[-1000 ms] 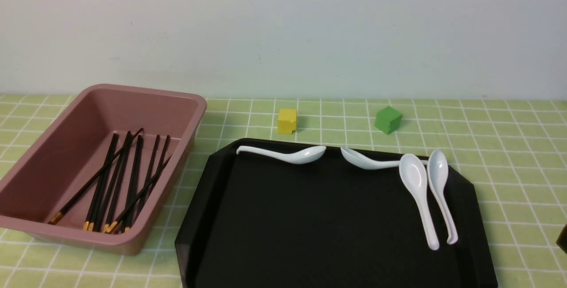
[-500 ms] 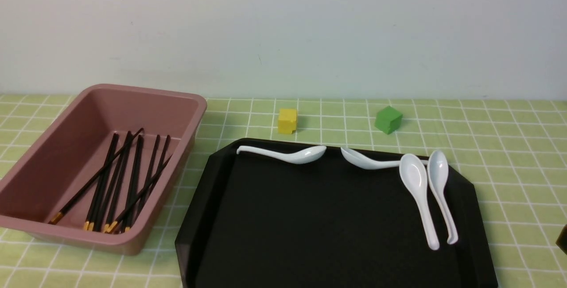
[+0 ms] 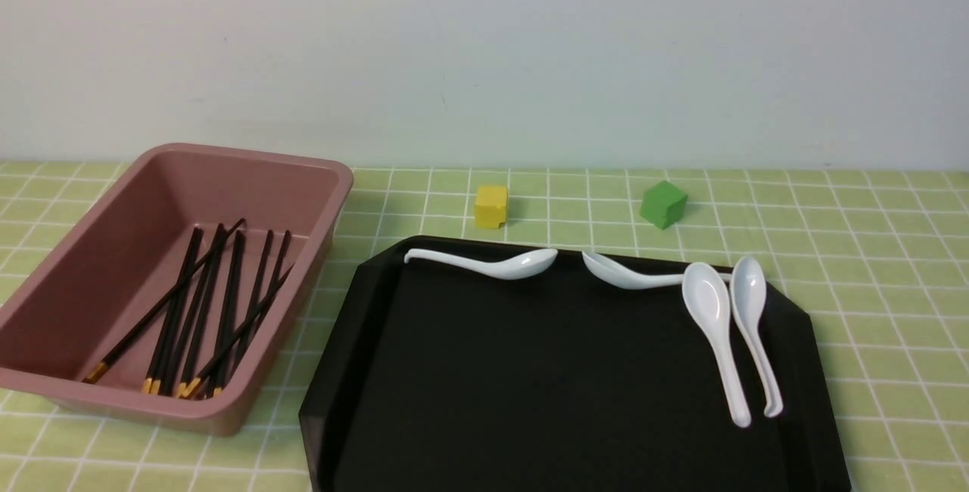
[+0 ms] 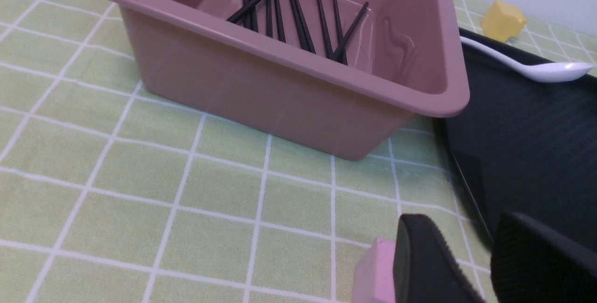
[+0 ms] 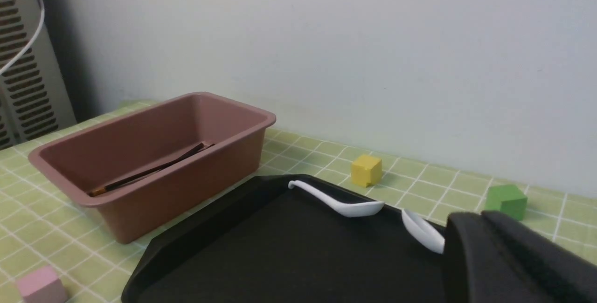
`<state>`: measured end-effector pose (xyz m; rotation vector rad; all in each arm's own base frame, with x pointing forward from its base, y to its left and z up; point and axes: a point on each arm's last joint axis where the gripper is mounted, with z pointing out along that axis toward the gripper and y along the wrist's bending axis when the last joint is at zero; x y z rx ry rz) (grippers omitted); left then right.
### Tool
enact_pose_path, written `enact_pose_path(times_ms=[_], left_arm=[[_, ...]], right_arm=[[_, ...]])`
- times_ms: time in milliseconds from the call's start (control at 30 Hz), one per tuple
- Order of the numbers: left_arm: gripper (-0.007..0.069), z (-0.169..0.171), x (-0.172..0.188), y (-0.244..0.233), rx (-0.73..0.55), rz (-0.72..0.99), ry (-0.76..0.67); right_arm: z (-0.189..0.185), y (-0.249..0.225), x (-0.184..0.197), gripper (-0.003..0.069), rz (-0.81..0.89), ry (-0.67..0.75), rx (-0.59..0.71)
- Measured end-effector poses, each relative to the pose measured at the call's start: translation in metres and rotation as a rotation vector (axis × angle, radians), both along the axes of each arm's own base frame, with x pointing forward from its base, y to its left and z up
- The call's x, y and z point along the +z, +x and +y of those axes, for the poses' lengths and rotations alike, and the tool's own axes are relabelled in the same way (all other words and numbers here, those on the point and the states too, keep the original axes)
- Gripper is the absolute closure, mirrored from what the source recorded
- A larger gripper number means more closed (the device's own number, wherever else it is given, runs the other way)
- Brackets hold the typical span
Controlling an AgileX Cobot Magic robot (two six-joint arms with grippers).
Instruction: On green tablecloth take chopsticks from black tray and put them in box.
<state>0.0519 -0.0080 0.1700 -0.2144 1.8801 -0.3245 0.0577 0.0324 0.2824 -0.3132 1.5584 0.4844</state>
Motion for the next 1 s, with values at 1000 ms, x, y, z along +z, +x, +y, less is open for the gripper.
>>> enact_pose_path(times_ms=[1000], left_arm=[[0.0387, 0.000, 0.000, 0.000, 0.000, 0.000, 0.000]], right_arm=[[-0.024, -0.005, -0.108, 0.0583, 0.271, -0.090, -0.354]])
